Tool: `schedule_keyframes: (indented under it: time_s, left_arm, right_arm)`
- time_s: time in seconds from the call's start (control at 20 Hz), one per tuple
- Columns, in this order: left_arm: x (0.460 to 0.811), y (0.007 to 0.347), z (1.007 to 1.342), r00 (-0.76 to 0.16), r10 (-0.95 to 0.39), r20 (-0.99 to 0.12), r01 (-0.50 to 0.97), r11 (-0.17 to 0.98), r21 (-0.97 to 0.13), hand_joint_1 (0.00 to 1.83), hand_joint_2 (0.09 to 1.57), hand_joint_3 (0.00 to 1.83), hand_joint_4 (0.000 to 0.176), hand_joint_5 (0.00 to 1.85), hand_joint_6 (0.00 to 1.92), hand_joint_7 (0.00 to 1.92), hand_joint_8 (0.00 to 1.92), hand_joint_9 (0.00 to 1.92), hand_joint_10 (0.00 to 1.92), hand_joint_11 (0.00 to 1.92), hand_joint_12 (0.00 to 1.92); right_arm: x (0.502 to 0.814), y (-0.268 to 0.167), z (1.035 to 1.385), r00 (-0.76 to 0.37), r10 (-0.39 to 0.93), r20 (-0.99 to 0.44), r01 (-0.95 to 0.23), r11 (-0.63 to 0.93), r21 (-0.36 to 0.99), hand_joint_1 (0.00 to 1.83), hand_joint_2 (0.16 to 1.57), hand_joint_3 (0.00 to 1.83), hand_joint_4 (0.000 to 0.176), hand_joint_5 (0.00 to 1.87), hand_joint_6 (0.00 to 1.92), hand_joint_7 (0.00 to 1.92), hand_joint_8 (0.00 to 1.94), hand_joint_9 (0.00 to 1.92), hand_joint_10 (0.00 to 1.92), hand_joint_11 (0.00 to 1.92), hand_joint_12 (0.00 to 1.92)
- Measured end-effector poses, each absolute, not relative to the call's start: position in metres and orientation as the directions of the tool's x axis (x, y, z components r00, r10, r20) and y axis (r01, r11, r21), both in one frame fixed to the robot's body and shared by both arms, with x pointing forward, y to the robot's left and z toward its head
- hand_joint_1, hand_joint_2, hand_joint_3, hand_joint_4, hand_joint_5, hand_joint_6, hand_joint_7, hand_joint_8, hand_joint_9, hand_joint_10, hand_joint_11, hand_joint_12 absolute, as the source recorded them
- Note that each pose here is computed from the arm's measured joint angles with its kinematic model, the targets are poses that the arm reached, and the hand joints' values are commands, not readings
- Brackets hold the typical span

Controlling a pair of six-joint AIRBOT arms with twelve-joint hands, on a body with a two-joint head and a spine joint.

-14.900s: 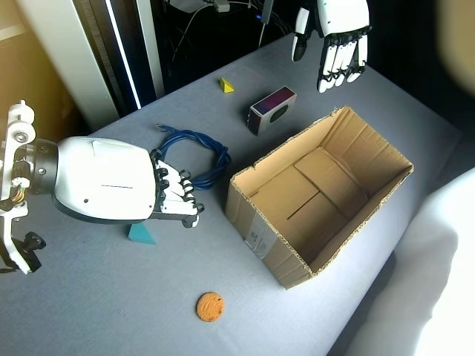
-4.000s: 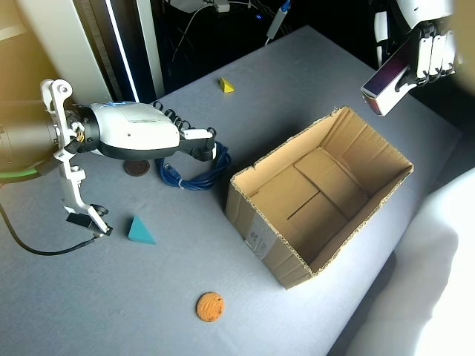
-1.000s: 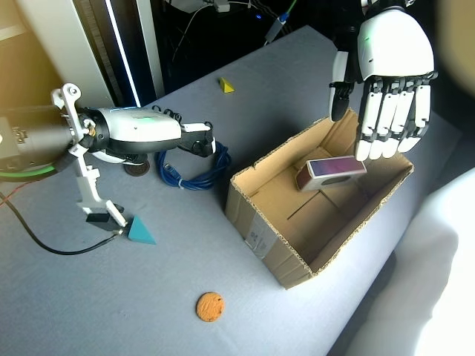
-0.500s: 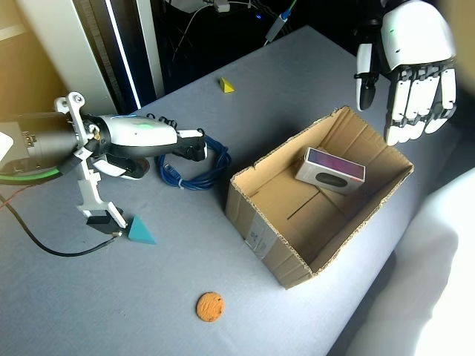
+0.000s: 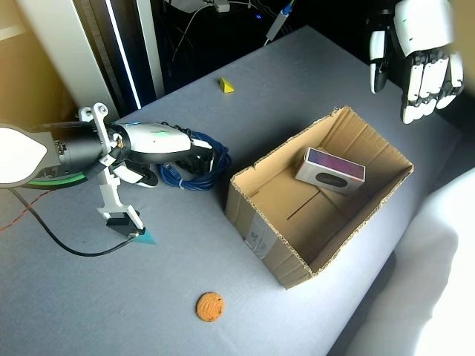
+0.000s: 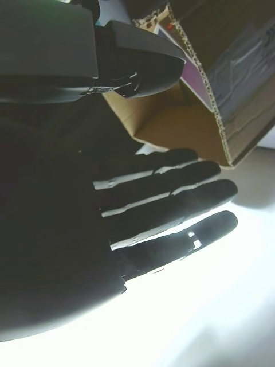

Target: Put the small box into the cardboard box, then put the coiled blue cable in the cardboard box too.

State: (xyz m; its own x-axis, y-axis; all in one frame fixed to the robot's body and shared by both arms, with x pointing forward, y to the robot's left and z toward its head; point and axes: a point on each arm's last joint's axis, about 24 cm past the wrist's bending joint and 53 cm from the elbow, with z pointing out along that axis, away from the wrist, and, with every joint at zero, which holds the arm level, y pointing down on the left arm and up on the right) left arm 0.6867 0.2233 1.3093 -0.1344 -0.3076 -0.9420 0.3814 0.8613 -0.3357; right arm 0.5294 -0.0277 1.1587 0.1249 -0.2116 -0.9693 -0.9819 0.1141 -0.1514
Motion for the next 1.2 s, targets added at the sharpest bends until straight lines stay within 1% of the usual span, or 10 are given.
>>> schedule_keyframes:
  time_s: [0.2, 0.4, 0.7, 0.85, 0.9, 0.95, 1.0, 1.05, 1.1, 1.2]
  left_arm:
    - [0.673, 0.241, 1.293, -0.158, -0.283, -0.946, 0.342, 0.883, -0.321, 0.86, 1.21, 0.00, 0.000, 0.59, 0.00, 0.71, 0.00, 0.70, 0.01, 0.26, 0.84]
    - [0.654, 0.256, 1.282, -0.178, -0.290, -0.940, 0.296, 0.896, -0.332, 0.84, 1.22, 0.00, 0.000, 0.57, 0.00, 0.68, 0.00, 0.68, 0.00, 0.23, 0.88]
    - [0.639, 0.260, 1.276, -0.195, -0.288, -0.937, 0.281, 0.899, -0.335, 0.87, 1.20, 0.00, 0.000, 0.59, 0.00, 0.72, 0.01, 0.71, 0.01, 0.24, 0.86]
    - [0.628, 0.253, 1.259, -0.254, -0.275, -0.927, 0.280, 0.897, -0.343, 0.87, 1.20, 0.00, 0.000, 0.59, 0.00, 0.72, 0.01, 0.70, 0.01, 0.26, 0.84]
    - [0.625, 0.248, 1.253, -0.274, -0.266, -0.924, 0.286, 0.895, -0.342, 0.86, 1.20, 0.00, 0.000, 0.60, 0.00, 0.73, 0.01, 0.72, 0.02, 0.27, 0.84]
    - [0.623, 0.245, 1.249, -0.288, -0.260, -0.922, 0.291, 0.893, -0.343, 0.86, 1.21, 0.00, 0.000, 0.59, 0.00, 0.72, 0.00, 0.71, 0.01, 0.26, 0.83]
    - [0.619, 0.240, 1.243, -0.311, -0.254, -0.916, 0.298, 0.889, -0.348, 0.82, 1.22, 0.01, 0.000, 0.58, 0.00, 0.72, 0.00, 0.71, 0.01, 0.26, 0.83]
    - [0.615, 0.234, 1.236, -0.335, -0.241, -0.911, 0.304, 0.887, -0.347, 0.85, 1.20, 0.00, 0.000, 0.60, 0.01, 0.74, 0.01, 0.72, 0.01, 0.26, 0.84]
    - [0.610, 0.229, 1.228, -0.361, -0.227, -0.904, 0.312, 0.885, -0.346, 0.86, 1.20, 0.00, 0.000, 0.61, 0.01, 0.74, 0.01, 0.72, 0.02, 0.27, 0.84]
    - [0.603, 0.220, 1.220, -0.391, -0.210, -0.896, 0.326, 0.879, -0.348, 0.86, 1.21, 0.00, 0.000, 0.60, 0.00, 0.73, 0.00, 0.72, 0.01, 0.27, 0.84]
  right_arm:
    - [0.529, -0.024, 1.159, 0.113, -0.200, -0.973, -0.983, 0.117, -0.138, 0.94, 1.08, 0.01, 0.000, 0.78, 0.01, 0.85, 0.00, 0.77, 0.14, 0.30, 1.05]
    - [0.530, -0.022, 1.160, 0.105, -0.194, -0.975, -0.984, 0.122, -0.130, 1.01, 1.01, 0.00, 0.000, 0.83, 0.01, 0.92, 0.02, 0.85, 0.13, 0.39, 1.01]
    - [0.530, -0.023, 1.158, 0.093, -0.193, -0.977, -0.985, 0.127, -0.118, 0.99, 1.02, 0.00, 0.000, 0.80, 0.00, 0.90, 0.00, 0.84, 0.10, 0.36, 1.03]
    - [0.529, -0.024, 1.158, 0.089, -0.192, -0.977, -0.985, 0.127, -0.115, 1.01, 1.02, 0.00, 0.000, 0.83, 0.01, 0.92, 0.01, 0.87, 0.10, 0.38, 1.04]
    - [0.530, -0.024, 1.158, 0.090, -0.192, -0.977, -0.985, 0.127, -0.115, 1.08, 1.08, 0.00, 0.000, 0.99, 0.72, 1.00, 0.02, 0.93, 0.10, 0.46, 1.01]
    - [0.529, -0.024, 1.158, 0.089, -0.192, -0.977, -0.985, 0.127, -0.115, 1.10, 1.10, 0.00, 0.000, 0.98, 0.92, 1.04, 0.02, 0.97, 0.09, 0.50, 0.99]
    - [0.529, -0.024, 1.157, 0.090, -0.193, -0.977, -0.985, 0.126, -0.115, 1.11, 1.11, 0.00, 0.000, 0.97, 0.97, 1.05, 0.01, 0.99, 0.08, 0.54, 0.94]
    - [0.529, -0.023, 1.156, 0.092, -0.196, -0.976, -0.985, 0.125, -0.118, 1.20, 1.08, 0.03, 0.023, 1.01, 0.94, 1.05, 0.68, 1.03, 0.06, 0.59, 0.91]
    - [0.528, -0.023, 1.154, 0.101, -0.204, -0.974, -0.985, 0.121, -0.127, 1.24, 1.06, 0.00, 0.038, 1.12, 0.76, 1.15, 0.66, 1.17, 0.08, 0.76, 0.82]
    - [0.528, -0.023, 1.153, 0.104, -0.206, -0.973, -0.984, 0.119, -0.130, 1.25, 1.04, 0.00, 0.036, 1.18, 0.68, 1.16, 0.65, 1.25, 0.04, 0.86, 0.75]
